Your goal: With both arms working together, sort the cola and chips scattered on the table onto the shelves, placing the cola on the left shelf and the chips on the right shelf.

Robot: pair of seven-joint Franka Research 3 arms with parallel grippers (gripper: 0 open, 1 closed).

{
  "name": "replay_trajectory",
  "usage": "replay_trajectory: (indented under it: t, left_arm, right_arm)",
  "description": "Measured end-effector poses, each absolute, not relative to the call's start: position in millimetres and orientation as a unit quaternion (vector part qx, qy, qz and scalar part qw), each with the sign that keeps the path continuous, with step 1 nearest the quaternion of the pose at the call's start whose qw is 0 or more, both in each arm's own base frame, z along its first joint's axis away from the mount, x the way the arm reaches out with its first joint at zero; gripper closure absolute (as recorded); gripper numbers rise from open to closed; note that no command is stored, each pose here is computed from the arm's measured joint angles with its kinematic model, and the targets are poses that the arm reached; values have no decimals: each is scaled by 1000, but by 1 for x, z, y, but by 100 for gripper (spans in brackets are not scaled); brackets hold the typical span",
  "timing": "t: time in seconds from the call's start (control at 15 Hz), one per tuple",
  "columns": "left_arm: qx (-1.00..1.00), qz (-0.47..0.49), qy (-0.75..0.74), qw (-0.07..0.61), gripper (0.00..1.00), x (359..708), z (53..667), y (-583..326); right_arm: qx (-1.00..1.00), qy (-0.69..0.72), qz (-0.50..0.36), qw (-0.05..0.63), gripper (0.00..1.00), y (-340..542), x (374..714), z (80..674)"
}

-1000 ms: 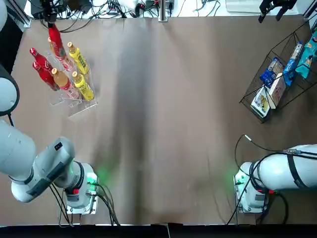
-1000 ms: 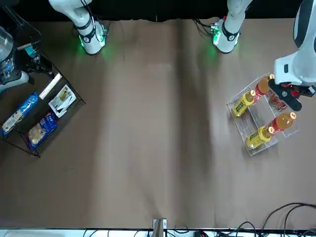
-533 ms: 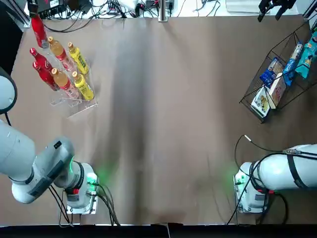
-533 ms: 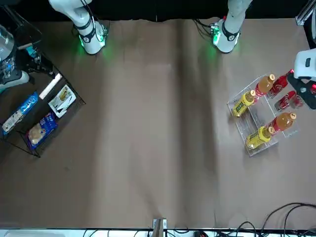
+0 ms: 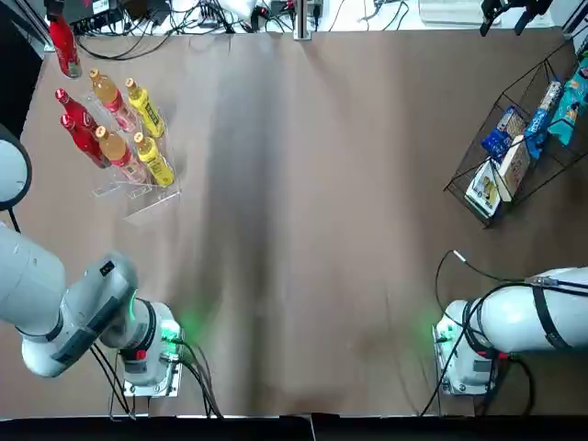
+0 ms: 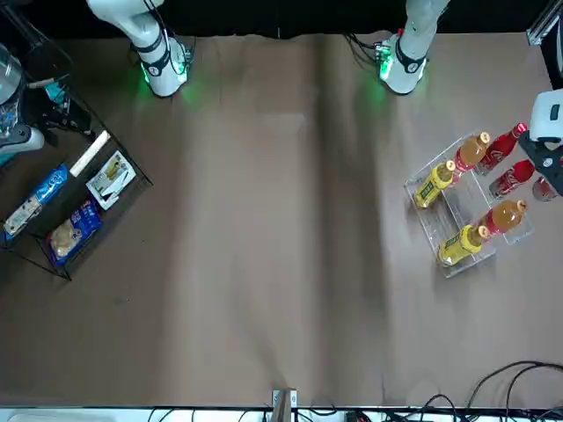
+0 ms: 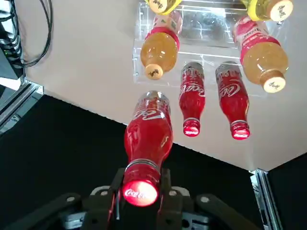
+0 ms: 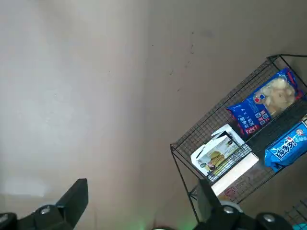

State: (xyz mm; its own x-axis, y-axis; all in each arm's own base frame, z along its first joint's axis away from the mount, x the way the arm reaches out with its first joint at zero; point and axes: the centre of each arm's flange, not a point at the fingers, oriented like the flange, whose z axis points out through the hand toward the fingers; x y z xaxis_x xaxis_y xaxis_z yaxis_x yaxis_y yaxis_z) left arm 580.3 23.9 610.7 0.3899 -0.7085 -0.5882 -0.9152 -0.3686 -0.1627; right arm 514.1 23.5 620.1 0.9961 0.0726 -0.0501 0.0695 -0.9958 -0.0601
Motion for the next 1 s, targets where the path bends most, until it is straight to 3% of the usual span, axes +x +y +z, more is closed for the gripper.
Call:
replay_trajectory:
  t: [0.4, 1.0]
  left_arm:
    - [-807, 219, 518, 182, 69, 596, 566, 55]
    - [-812, 191, 528, 161, 69, 616, 534, 81]
  right_arm:
    - [-998, -38, 33, 28, 0, 31, 512, 620]
    - [-998, -52, 36, 27, 0, 47, 510, 619]
